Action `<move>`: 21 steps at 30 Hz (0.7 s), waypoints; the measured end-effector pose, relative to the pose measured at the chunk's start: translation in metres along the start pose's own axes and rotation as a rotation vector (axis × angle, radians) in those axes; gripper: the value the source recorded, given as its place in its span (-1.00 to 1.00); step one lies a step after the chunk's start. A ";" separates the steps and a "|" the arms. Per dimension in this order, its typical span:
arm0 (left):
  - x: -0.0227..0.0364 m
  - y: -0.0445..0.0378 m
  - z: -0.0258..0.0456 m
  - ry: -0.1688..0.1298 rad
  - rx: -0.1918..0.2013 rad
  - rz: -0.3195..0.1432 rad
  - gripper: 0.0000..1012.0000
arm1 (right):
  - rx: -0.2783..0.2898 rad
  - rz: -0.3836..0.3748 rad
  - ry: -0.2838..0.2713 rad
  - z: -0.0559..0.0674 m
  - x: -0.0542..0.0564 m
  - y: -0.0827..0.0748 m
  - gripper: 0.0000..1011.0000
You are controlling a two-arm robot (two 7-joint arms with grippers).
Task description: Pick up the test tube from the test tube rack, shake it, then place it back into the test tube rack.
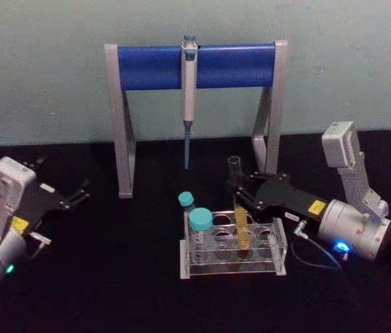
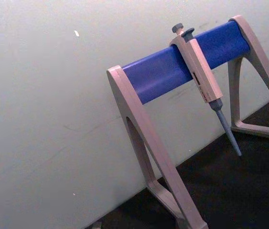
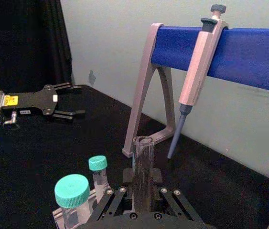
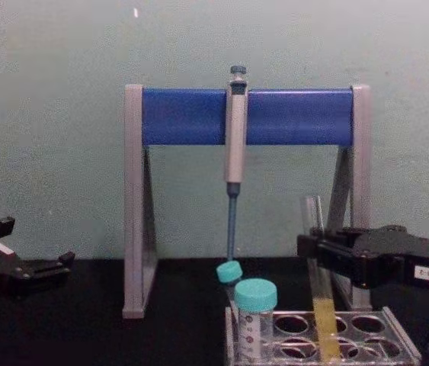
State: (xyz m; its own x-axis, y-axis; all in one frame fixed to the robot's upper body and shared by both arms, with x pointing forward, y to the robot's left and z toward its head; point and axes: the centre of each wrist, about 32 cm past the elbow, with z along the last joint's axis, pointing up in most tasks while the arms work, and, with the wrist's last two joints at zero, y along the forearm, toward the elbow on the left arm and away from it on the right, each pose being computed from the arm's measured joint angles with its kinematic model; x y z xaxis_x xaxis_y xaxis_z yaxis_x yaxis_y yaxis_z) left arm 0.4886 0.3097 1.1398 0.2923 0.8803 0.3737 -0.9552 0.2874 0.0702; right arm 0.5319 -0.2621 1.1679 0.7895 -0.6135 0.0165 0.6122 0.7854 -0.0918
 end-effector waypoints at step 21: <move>0.0000 0.0000 0.0000 0.000 0.000 0.000 0.98 | 0.002 0.001 0.001 0.000 0.000 0.000 -0.54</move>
State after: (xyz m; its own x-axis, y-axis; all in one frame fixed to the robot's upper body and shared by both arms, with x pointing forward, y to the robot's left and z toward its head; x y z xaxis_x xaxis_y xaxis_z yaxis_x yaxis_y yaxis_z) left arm 0.4886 0.3097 1.1398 0.2922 0.8803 0.3737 -0.9553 0.2873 0.0703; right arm 0.5318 -0.2623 1.1680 0.7899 -0.6130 0.0150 0.6117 0.7860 -0.0895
